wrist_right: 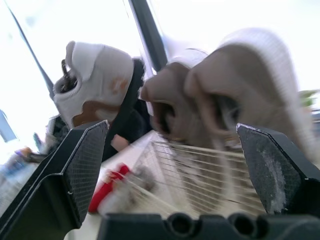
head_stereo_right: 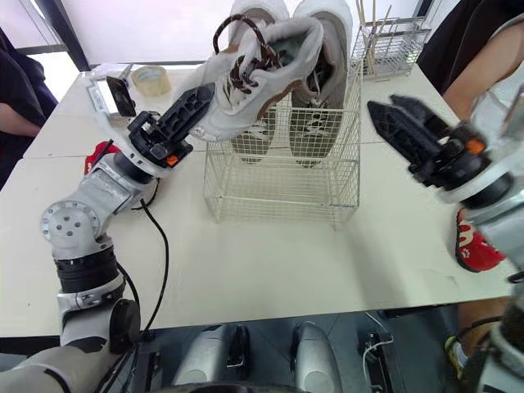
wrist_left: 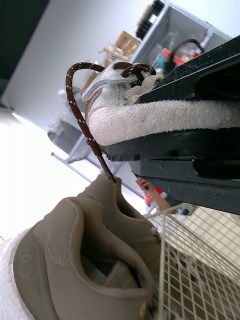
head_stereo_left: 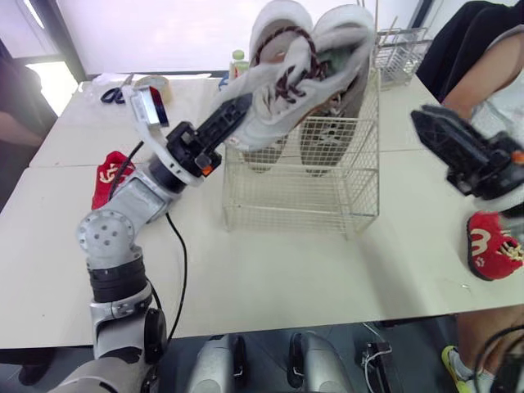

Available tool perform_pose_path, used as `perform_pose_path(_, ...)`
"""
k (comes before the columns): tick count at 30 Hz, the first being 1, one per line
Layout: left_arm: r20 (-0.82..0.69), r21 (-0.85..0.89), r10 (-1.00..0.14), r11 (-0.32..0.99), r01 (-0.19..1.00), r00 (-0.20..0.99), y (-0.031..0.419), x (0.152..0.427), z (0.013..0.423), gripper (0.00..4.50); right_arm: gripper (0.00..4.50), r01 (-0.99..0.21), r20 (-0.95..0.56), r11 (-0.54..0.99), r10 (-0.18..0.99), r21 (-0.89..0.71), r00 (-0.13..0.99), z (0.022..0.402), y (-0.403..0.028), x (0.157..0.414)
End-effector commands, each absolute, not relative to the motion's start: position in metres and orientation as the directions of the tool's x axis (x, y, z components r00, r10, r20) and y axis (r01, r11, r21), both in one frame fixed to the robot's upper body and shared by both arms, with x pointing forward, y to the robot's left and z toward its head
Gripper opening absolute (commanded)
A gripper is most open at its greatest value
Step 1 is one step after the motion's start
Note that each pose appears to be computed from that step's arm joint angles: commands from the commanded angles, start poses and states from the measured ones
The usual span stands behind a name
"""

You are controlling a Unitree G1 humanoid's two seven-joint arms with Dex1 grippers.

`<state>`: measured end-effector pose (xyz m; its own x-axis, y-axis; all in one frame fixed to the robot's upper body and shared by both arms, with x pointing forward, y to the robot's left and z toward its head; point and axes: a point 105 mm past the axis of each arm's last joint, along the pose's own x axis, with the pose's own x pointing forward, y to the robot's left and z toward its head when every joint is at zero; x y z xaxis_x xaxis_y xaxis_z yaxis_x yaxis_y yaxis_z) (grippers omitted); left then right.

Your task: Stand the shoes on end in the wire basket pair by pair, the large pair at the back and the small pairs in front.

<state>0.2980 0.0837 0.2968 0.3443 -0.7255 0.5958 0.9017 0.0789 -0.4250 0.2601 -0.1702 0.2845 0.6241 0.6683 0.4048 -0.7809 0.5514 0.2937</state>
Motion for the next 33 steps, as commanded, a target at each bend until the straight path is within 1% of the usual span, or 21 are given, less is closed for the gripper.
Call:
perform_pose_path(1, 0.627, -0.368, -0.72, 0.064, 0.928, 0.298, 0.078, 0.291, 0.306, 0.34, 4.44, -0.814, 0.444, 0.513, 0.683, 0.273, 0.579, 0.284, -0.144, 0.263)
perform_pose_path(4, 0.625, -0.371, -0.725, 0.052, 0.927, 0.291, 0.074, 0.291, 0.302, 0.34, 4.44, -0.847, 0.488, 0.452, 0.692, 0.282, 0.532, 0.285, -0.126, 0.27)
perform_pose_path(9, 0.614, -0.366, -0.734, 0.062, 0.929, 0.291, 0.072, 0.291, 0.299, 0.34, 4.44, -0.873, 0.542, 0.418, 0.687, 0.251, 0.485, 0.296, -0.114, 0.278)
perform_pose_path(18, 0.607, -0.368, -0.737, 0.071, 0.927, 0.298, 0.069, 0.292, 0.293, 0.34, 4.44, -0.923, 0.588, 0.348, 0.717, 0.163, 0.374, 0.315, -0.095, 0.272)
perform_pose_path(22, 0.615, -0.384, -0.713, 0.103, 0.918, 0.338, 0.073, 0.3, 0.293, 0.34, 4.44, -0.937, 0.589, 0.323, 0.734, 0.135, 0.338, 0.319, -0.088, 0.269)
perform_pose_path(25, 0.622, -0.391, -0.693, 0.128, 0.911, 0.364, 0.078, 0.306, 0.295, 0.34, 4.44, -0.942, 0.587, 0.314, 0.743, 0.12, 0.322, 0.321, -0.087, 0.266)
perform_pose_path(31, 0.613, -0.386, -0.707, 0.122, 0.914, 0.353, 0.075, 0.304, 0.293, 0.34, 4.44, -0.942, 0.583, 0.316, 0.747, 0.114, 0.321, 0.323, -0.085, 0.265)
perform_pose_path(33, 0.612, -0.386, -0.708, 0.12, 0.915, 0.351, 0.074, 0.303, 0.292, 0.34, 3.94, -0.94, 0.579, 0.318, 0.747, 0.121, 0.327, 0.322, -0.083, 0.267)
